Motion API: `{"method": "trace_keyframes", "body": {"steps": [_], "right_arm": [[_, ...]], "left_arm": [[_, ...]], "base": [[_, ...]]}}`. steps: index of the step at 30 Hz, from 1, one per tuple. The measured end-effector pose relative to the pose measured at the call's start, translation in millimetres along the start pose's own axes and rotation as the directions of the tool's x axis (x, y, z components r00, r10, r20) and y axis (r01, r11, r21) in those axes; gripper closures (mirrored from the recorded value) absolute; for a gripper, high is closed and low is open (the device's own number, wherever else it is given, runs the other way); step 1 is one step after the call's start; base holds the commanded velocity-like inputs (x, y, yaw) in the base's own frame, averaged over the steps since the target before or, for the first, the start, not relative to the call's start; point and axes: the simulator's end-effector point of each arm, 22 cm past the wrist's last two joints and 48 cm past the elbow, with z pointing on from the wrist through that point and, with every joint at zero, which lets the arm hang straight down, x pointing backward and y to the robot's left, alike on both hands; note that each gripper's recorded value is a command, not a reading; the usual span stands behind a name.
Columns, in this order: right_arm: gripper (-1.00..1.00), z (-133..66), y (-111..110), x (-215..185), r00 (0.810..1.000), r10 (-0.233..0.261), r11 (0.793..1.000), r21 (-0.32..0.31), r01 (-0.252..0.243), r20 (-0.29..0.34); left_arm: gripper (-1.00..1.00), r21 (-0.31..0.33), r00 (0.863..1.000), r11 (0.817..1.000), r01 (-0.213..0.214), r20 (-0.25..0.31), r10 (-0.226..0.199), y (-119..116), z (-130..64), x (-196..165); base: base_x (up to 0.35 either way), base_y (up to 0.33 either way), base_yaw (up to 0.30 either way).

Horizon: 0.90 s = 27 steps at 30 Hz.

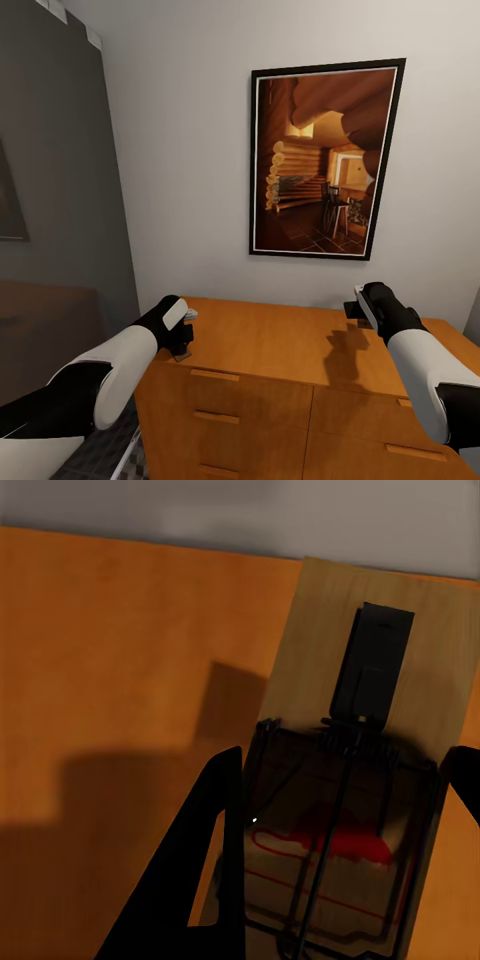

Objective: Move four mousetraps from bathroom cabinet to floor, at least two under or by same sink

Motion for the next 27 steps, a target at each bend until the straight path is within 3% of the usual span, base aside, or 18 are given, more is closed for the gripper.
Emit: {"method": "trace_keyframes", "body": {"steps": [5,9,15,20,27], "right_arm": [[1.0,0.3,0,0,1.0,0.001,1.0,-0.001,-0.001,0.0],[1.0,0.4,0,0,1.0,0.001,1.0,-0.001,-0.001,0.0],[1.0,0.3,1,0,1.0,0.0,1.0,-0.001,0.0,0.0],[1.0,0.3,0,0,1.0,0.001,1.0,0.0,-0.001,0.0],[1.0,0.4,0,0,1.0,0.001,1.0,-0.001,-0.001,0.0]], "left_arm": [[1.0,0.005,1.0,1.0,0.006,0.004,-0.006,-1,-0.5,-1],[1.0,0.018,0.999,1.0,0.01,0.038,-0.01,-4,-8.6,-15],[1.0,0.076,0.985,0.997,0.019,0.168,-0.032,-17,-50.6,-66],[1.0,0.124,0.966,0.992,-0.001,0.257,-0.032,-24,-95.3,-101],[1.0,0.148,0.953,0.989,-0.008,0.302,-0.037,-27,-117.8,-117]], "base": [[0.0,0.0,0.0],[0.0,0.0,0.0],[0.0,0.0,0.0],[0.0,0.0,0.0],[0.0,0.0,0.0]]}}
